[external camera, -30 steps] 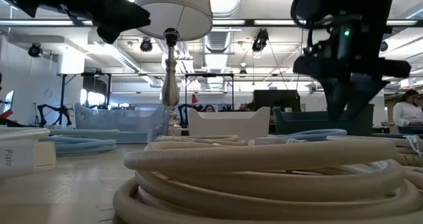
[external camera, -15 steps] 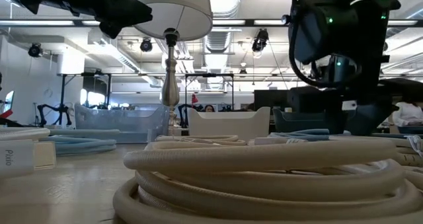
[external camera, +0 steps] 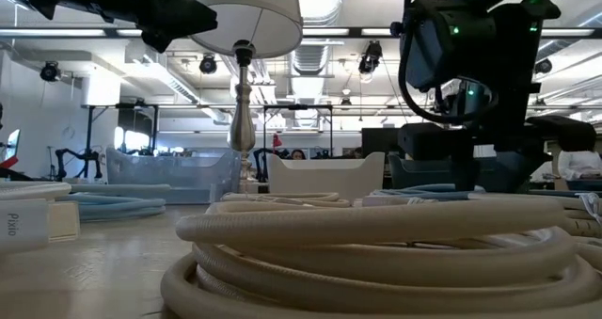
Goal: Sort HDMI cables
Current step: Put the right blue hdmi cable into the blue bin
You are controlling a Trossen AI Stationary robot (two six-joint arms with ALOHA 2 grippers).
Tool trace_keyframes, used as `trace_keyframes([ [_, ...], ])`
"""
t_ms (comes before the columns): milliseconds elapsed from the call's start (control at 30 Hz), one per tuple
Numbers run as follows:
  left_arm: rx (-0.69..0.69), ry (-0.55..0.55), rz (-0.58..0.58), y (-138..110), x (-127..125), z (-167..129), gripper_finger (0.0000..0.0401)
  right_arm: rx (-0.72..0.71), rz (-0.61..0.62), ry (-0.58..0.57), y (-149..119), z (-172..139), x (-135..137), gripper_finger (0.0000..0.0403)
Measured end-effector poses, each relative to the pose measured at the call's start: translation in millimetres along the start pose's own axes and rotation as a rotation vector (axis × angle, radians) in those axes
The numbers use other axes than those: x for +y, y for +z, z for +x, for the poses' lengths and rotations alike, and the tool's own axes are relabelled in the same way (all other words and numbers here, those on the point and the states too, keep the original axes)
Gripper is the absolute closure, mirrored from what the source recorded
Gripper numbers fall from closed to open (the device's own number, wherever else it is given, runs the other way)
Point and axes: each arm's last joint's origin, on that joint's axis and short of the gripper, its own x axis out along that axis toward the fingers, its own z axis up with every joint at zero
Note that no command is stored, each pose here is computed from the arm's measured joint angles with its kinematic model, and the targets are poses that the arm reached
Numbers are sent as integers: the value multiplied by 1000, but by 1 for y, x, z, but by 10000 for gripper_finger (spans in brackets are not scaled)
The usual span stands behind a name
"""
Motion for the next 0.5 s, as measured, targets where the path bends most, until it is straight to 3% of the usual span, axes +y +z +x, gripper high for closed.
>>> trace_keyframes([
  [200, -5, 0, -3, 1, 0, 0, 279, -13, -42, 57, 4, -12, 7, 227],
  [500, -7, 0, -4, 1, 0, 0, 279, -20, 52, 98, 8, 4, 8, 227],
])
